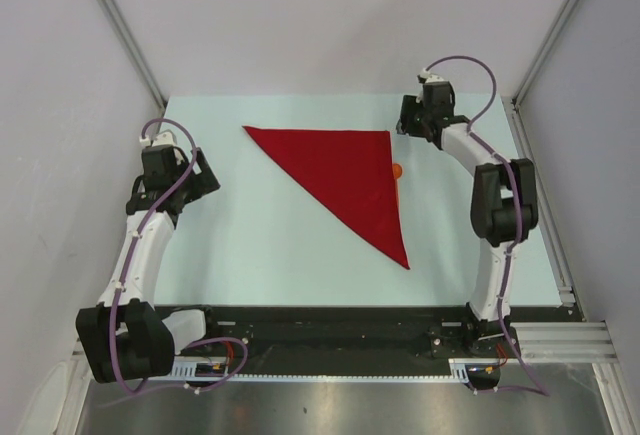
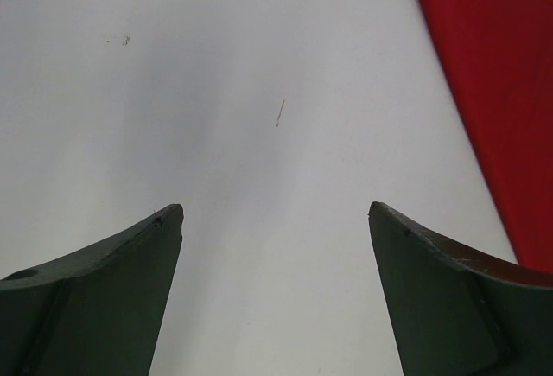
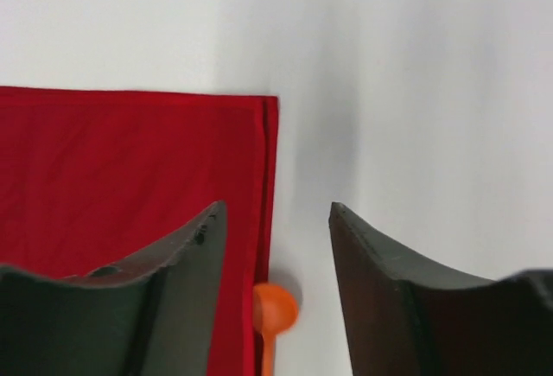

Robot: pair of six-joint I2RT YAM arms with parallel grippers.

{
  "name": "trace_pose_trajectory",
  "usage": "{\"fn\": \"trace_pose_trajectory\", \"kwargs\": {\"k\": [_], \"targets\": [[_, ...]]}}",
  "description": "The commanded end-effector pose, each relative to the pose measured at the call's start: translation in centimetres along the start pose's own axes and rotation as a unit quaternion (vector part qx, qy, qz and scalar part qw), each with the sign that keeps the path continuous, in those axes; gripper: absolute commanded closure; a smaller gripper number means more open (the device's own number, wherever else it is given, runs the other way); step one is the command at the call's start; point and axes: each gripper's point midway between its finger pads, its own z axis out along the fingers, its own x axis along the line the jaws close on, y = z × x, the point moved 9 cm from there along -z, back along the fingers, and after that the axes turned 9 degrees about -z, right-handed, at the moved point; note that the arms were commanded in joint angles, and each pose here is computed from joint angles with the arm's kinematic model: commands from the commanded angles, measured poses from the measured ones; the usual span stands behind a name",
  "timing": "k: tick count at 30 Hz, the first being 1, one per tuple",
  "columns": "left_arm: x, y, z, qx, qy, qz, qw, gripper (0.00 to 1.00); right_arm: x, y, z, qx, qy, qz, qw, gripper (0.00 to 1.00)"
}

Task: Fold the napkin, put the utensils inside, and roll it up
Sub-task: Grab a utensil with the right arm

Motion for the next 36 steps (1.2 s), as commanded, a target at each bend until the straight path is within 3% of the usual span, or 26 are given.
{"fn": "trace_pose_trajectory", "kwargs": {"k": [1,7,16,36], "targets": [[-0.4,0.8,-0.5,-0.013,-0.022,0.006,1.0,0.07,-0.7,-1.9,-4.0,0.04,-0.029,0.008,0.999,0.49],[-0.5,0.8,-0.6,-0.011,-0.03,0.004,0.999,0.07,0.1,-6.9,-5.7,0.113,-0.027,0.009,0.993,0.6],[-0.6,0.7,-0.6,-0.008,-0.037,0.002,0.999,0.07,2.1,-9.4,-5.9,0.138,-0.027,-0.036,0.989,0.59],[-0.6,0.8,-0.7,-0.011,-0.037,0.001,0.999,0.07,3.3,-10.5,-3.9,0.161,-0.026,-0.052,0.985,0.62]]}}
